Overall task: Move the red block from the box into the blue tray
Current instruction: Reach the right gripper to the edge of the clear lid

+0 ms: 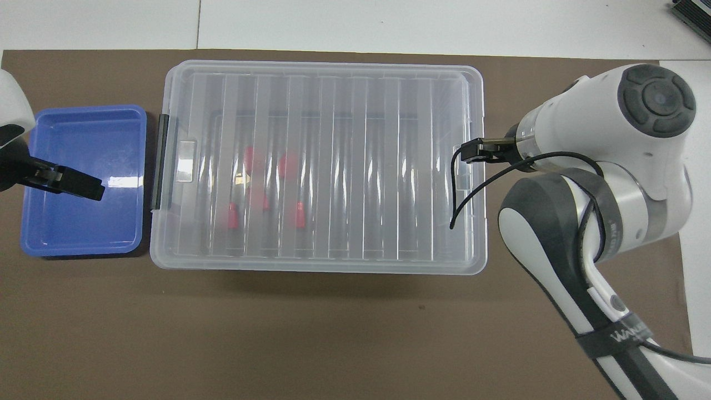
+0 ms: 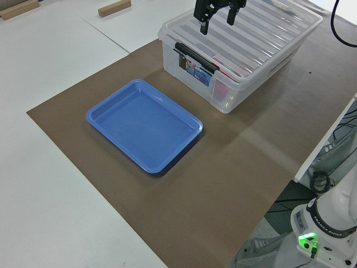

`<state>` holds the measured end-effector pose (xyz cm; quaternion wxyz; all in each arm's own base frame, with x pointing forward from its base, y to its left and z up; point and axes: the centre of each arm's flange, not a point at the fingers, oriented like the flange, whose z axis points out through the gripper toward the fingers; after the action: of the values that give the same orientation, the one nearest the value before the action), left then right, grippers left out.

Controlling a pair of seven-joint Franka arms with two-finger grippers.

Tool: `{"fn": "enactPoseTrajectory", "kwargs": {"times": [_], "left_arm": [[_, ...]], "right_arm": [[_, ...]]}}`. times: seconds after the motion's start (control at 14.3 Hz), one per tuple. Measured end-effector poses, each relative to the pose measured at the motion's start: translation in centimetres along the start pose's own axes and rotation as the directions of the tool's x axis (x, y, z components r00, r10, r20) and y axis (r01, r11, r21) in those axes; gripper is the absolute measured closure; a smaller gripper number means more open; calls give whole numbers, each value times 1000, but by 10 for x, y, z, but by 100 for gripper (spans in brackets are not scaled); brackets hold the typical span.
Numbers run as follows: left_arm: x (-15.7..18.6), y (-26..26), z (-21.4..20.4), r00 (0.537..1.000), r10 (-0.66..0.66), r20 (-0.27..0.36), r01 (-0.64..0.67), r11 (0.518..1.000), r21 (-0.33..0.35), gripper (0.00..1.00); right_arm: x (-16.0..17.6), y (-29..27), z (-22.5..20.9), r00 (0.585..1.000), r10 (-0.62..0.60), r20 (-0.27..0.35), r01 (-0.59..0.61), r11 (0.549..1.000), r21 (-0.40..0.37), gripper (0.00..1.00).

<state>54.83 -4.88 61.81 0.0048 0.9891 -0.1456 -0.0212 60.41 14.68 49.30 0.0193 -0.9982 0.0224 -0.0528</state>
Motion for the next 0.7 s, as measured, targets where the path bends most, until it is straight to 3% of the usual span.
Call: {"fn": "enactPoseTrajectory", "kwargs": {"times": [0.7], "left_arm": [[0, 0, 0, 1000, 0, 0, 0, 1000, 0, 0]], "right_arm": [[-6, 1, 34, 999, -14, 28, 14, 1000, -19, 0]]}}
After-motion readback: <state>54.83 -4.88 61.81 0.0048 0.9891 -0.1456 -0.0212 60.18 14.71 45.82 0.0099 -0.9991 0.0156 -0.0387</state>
